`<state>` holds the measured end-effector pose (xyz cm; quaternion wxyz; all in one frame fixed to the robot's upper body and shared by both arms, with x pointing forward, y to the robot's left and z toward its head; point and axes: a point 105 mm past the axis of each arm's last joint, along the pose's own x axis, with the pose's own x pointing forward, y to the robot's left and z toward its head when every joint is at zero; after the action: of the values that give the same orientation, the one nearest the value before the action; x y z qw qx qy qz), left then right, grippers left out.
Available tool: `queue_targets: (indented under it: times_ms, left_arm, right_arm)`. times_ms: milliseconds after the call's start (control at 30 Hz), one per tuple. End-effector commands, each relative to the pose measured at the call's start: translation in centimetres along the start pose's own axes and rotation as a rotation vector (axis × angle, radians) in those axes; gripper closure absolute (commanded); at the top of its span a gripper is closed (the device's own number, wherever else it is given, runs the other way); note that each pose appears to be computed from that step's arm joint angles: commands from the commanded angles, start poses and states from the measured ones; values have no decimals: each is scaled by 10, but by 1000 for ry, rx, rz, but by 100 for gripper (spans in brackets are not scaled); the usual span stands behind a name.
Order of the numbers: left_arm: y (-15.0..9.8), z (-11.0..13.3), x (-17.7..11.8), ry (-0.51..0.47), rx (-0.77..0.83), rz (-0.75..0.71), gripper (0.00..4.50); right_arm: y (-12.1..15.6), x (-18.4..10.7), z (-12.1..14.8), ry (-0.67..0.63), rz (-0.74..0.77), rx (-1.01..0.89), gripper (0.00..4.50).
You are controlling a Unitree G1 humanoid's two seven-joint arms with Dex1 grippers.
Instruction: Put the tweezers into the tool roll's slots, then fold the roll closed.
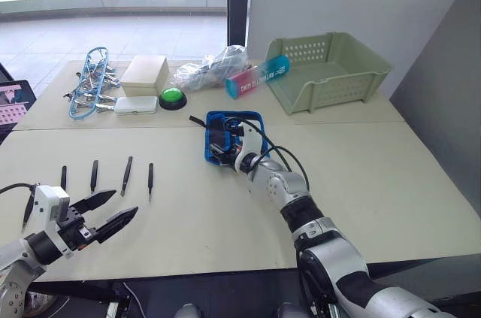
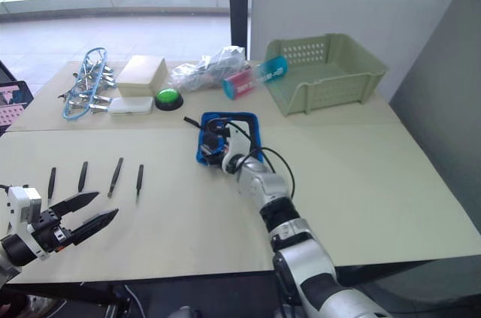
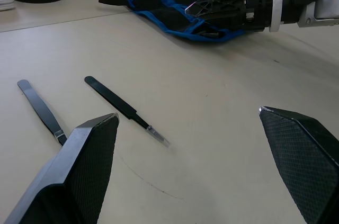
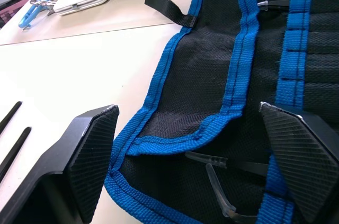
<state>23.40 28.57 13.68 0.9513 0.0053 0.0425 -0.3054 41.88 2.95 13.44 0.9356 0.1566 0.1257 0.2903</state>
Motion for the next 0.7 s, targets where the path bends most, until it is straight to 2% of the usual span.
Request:
queue_targets:
  times_ms: [33, 233, 367, 500, 700]
  left_arm:
    - [1, 5, -2, -24, 0, 7, 1]
    - [3, 6, -3, -28, -1, 15, 1]
    - [2, 6, -2, -28, -1, 15, 1]
    - [1, 7, 0, -30, -4, 15, 0]
    - [-1, 8, 3, -30, -5, 12, 0]
  right_arm:
    - [112, 14, 1, 2, 267, 78, 0]
    - [125, 10, -4, 21, 309, 77, 0]
    - [124, 10, -3, 18, 300, 79, 0]
    - [118, 13, -3, 16, 278, 92, 113]
    - [114, 15, -2, 9, 255, 107, 319]
